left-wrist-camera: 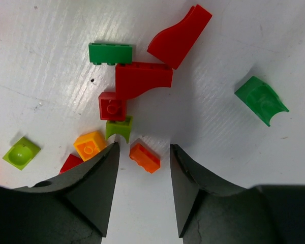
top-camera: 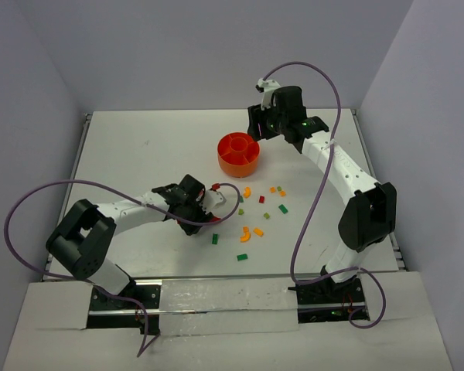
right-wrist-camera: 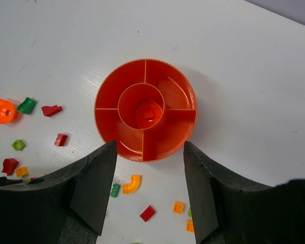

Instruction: Sort the legos into containers by color

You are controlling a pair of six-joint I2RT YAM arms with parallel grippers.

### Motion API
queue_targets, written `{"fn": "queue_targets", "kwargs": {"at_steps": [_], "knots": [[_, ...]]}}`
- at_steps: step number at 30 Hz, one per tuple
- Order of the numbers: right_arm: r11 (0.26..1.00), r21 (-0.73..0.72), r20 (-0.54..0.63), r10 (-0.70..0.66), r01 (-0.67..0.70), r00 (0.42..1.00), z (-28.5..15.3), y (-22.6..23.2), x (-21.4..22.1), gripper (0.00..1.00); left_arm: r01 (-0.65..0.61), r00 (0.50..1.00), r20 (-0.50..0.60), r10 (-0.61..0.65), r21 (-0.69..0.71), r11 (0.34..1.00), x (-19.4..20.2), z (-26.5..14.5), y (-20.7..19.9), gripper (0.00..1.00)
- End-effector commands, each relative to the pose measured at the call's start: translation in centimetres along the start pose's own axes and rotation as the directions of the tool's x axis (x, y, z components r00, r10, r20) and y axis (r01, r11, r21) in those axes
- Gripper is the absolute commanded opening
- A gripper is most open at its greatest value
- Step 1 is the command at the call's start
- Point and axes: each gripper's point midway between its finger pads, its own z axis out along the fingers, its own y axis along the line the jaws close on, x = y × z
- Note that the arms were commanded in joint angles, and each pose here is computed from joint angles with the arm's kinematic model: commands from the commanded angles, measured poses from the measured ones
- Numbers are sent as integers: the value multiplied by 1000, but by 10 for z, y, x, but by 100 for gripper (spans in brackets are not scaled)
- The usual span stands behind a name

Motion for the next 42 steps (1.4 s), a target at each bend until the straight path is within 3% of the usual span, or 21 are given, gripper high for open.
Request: {"fn": "queue_targets", "kwargs": {"at_steps": [1, 13, 17, 20, 26, 29, 32, 34, 35, 39, 42], "knots": [[1000, 0, 69, -9, 9, 998, -18, 0, -21, 63, 21, 992, -128, -17, 31, 999, 29, -1, -10, 50], [1000, -4, 60, -6, 7, 998, -15, 1, -16, 63, 29, 989, -145, -23, 41, 999, 31, -1, -12, 32], [1000, -2, 56, -5, 5, 998, -15, 0, -14, 63, 14, 997, -73, -11, 35, 999, 10, -6, -9, 20], [1000, 11, 57, -9, 9, 998, -17, -2, -14, 64, -20, 999, 29, 19, 25, 999, -19, -28, -4, 1], [1000, 10, 48, 1, -2, 999, -21, -6, -9, 82, -55, 973, 224, 52, 8, 998, -92, -84, 7, 0], [1000, 12, 51, 4, -5, 999, -24, -7, -10, 84, -33, 980, 196, 22, 52, 998, -85, -98, 16, 13], [1000, 7, 45, 1, -1, 999, -25, -8, -8, 84, -81, 984, 171, 52, 164, 983, -53, -113, 22, 35], [1000, 1, 37, -1, 1, 999, -24, -7, -6, 84, -72, 990, 129, 48, 184, 980, -10, -128, 46, 56], [1000, -4, 32, -1, 1, 1000, -23, -6, -4, 84, -27, 997, 82, 12, 182, 983, 18, -132, 57, 59], [1000, -11, 12, 1, -1, 1000, -18, -6, 3, 84, -152, 988, 1, 154, 140, 978, 90, -144, 76, 65], [1000, -13, -2, 4, -4, 1000, -15, -6, 8, 84, -91, 994, -45, 100, 176, 980, 136, -149, 72, 65]]}}
